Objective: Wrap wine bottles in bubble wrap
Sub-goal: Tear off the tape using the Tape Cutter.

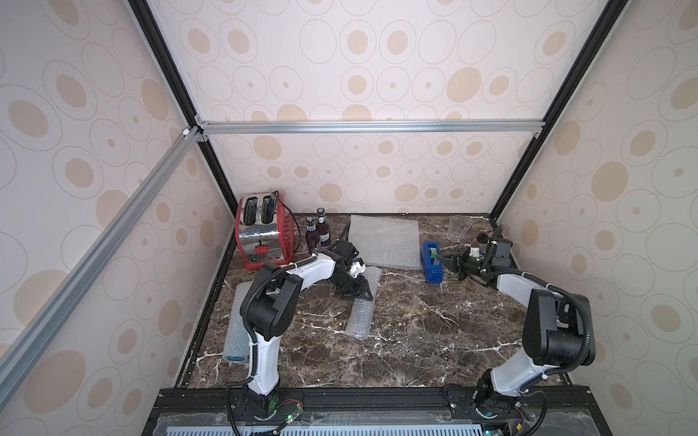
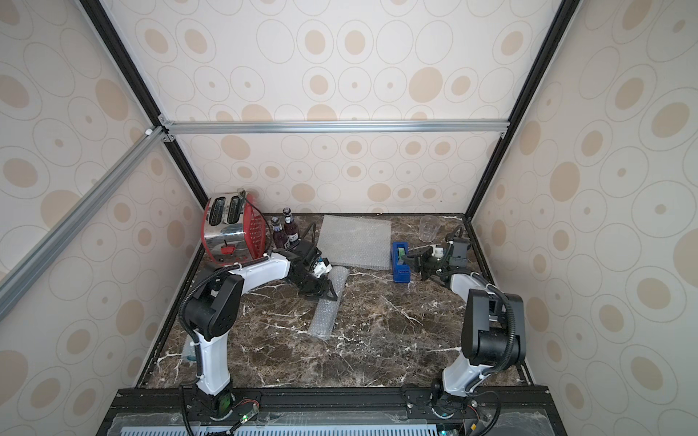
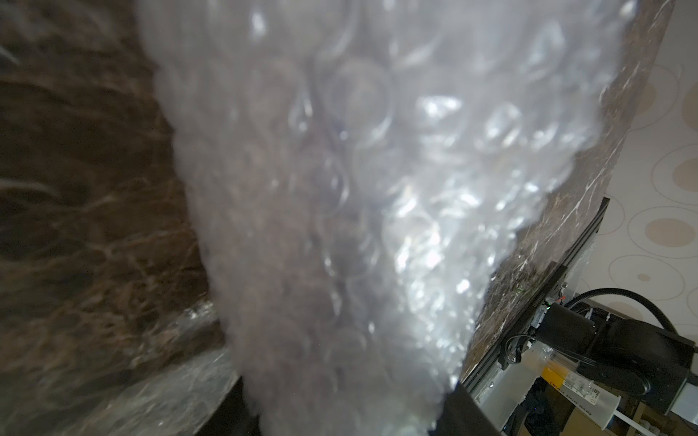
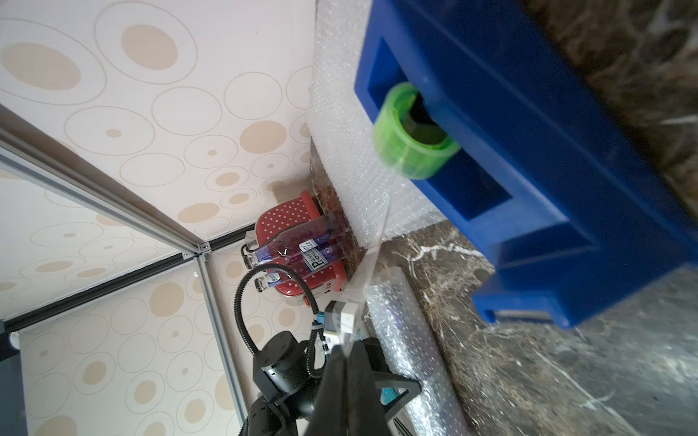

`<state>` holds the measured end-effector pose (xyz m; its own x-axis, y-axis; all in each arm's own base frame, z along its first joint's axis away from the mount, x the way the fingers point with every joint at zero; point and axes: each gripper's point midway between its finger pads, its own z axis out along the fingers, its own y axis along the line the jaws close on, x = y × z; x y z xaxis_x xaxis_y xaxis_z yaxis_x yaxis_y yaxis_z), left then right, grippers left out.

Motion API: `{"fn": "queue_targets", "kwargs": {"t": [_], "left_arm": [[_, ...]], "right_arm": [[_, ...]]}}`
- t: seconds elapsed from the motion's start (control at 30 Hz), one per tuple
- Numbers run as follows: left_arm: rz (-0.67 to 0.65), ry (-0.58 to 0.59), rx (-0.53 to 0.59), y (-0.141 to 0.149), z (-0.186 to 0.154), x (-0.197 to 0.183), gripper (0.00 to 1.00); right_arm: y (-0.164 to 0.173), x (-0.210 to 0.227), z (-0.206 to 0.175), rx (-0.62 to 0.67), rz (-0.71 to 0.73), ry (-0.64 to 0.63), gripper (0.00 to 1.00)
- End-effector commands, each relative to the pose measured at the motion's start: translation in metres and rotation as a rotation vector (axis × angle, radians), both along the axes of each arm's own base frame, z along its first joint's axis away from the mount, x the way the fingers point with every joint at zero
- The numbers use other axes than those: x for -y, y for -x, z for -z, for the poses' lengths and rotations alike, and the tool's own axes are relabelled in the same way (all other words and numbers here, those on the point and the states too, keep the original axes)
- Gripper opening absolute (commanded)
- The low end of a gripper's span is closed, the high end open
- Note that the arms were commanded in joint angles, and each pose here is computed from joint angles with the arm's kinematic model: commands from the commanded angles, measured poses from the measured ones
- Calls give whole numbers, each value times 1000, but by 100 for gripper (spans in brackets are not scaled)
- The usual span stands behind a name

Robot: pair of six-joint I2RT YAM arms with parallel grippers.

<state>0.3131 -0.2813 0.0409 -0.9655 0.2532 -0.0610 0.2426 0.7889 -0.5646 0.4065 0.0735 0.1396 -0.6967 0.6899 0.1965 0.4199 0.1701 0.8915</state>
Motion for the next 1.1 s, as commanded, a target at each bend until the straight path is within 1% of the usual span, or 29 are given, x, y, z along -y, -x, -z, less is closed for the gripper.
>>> {"fn": "queue_targets", "kwargs": {"t": [0.0,0.07,0.23,0.3,0.43,0.53,0.67,0.77,0.87,1.0,1.07], "left_arm": [[36,-119,-76,26,34,-13,47],[37,-124,-81,27,37,-13,47],[39,-121,-70,26,33,-13,47],[40,-127,-74,27,36,-14,47],[42,-129,-65,26,32,-15,47],[43,-134,-67,27,36,-16,47],[45,-134,-60,26,33,-16,47],[44,-137,-72,27,37,-16,47],[46,-140,-64,25,33,-15,47],[42,-138,-71,27,38,-16,47],[46,-143,-66,26,36,-16,47]], "right_arm": [[16,-2,-8,11,-40,15,0],[25,-3,-4,-3,-61,23,0],[45,0,11,-44,-92,36,0],[54,4,22,-72,-110,54,0],[70,9,41,-127,-148,62,0],[88,13,51,-171,-205,111,0],[105,19,69,-234,-239,164,0],[111,24,83,-271,-253,216,0],[116,31,97,-309,-254,274,0],[122,41,109,-345,-264,354,0],[125,43,113,-359,-267,372,0]]}}
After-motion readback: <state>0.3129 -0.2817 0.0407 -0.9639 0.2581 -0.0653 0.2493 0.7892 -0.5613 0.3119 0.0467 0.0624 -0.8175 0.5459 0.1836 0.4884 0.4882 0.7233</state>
